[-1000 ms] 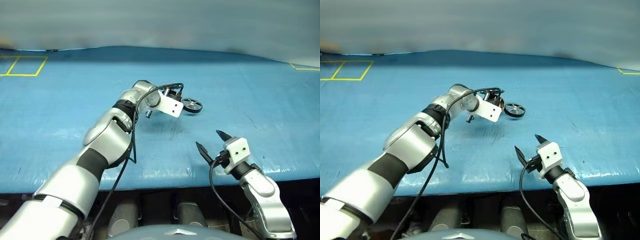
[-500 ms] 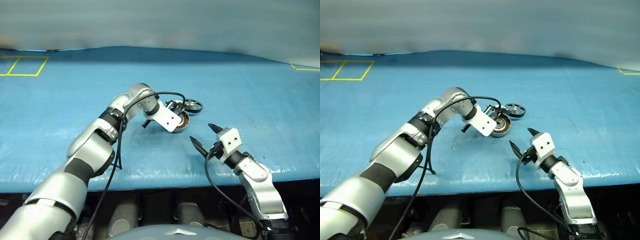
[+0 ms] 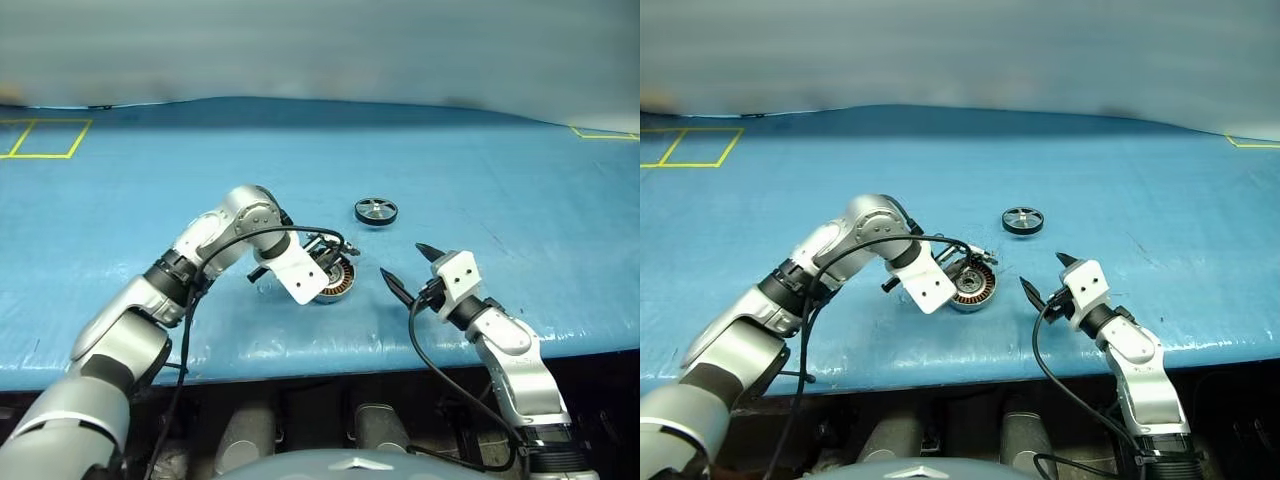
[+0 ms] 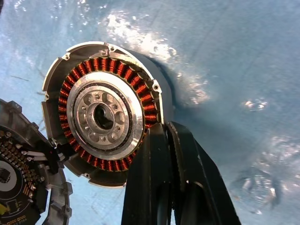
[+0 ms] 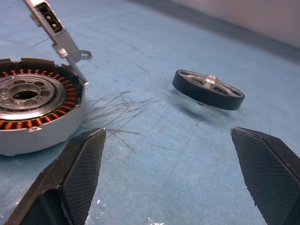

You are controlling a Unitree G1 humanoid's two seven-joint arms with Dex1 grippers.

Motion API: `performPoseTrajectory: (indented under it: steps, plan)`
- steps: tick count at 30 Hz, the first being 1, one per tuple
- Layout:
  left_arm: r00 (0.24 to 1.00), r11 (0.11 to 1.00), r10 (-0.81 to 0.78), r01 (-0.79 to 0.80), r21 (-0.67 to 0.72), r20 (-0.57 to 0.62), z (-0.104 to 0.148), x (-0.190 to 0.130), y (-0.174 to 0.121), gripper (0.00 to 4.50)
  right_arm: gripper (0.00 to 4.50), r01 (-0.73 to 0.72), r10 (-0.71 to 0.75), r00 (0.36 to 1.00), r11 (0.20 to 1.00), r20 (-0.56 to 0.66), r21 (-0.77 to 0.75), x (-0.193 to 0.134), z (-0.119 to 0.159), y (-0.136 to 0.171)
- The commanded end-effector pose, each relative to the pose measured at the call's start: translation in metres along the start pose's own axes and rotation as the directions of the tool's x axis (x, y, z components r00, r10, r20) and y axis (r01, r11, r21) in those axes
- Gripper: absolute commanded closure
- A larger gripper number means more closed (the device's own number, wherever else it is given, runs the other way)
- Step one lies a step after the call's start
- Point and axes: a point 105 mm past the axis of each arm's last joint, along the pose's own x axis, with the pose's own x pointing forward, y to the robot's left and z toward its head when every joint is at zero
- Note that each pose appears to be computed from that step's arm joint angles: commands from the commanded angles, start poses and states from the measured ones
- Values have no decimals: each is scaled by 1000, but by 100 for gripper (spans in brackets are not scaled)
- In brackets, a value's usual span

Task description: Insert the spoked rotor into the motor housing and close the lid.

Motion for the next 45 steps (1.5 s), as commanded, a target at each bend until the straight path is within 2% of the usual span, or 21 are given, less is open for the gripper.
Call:
performPoseTrajectory:
  steps: [1, 8, 11, 14, 15, 21, 24, 27, 30, 34, 36, 38, 42, 45]
  plan:
    - [998, 998, 57, -58, 26, 14, 12, -16, 4, 447, 0, -4, 6, 998, 1000, 59, -28, 3, 15, -3]
    - [994, 993, 112, -111, -40, 6, 8, -19, 5, 447, 0, -52, 54, 996, 998, 74, -29, 16, 18, 4]
    - [970, 967, 242, -241, -87, -7, 4, -21, 18, 391, 0, -56, 59, 995, 998, 80, -30, 18, 20, 4]
    - [964, 957, 265, -262, -126, 8, 7, -20, 20, 298, 0, -58, 60, 995, 998, 80, -32, 19, 20, 4]
    - [966, 957, 260, -255, -135, 14, 7, -20, 18, 298, 0, -59, 61, 995, 998, 80, -32, 19, 20, 4]
    - [989, 970, 92, -64, -235, 114, 18, -24, -17, 298, 0, -59, 62, 995, 998, 82, -34, 19, 20, 4]
    - [973, 964, -39, 97, -246, 228, 32, -32, -50, 298, 0, -58, 61, 995, 998, 78, -34, 19, 18, 5]
    - [946, 944, -82, 175, -279, 315, 39, -39, -68, 298, 0, -46, 49, 996, 998, 75, -33, 18, 17, 3]
    - [925, 922, 9, 140, -361, 379, 40, -43, -65, 298, 0, -29, 31, 997, 999, 71, -30, 16, 15, -2]
    - [930, 875, 162, 19, -484, 330, 21, -40, -62, 298, 0, -21, 23, 998, 999, 63, -33, 16, 13, -5]
    - [907, 832, 257, -33, -553, 333, 17, -40, -58, 298, 0, -19, 21, 998, 999, 59, -39, 16, 13, -7]
    - [871, 763, 367, -81, -642, 327, 12, -35, -55, 298, 0, -13, 16, 998, 999, 58, -44, 16, 13, -10]
    - [810, 674, 501, -143, -724, 306, 9, -18, -60, 298, 0, -9, 12, 998, 999, 60, -45, 16, 15, -12]
    - [736, 589, 610, -174, -789, 293, 11, -14, -59, 298, 0, -12, 14, 998, 999, 60, -41, 15, 16, -13]
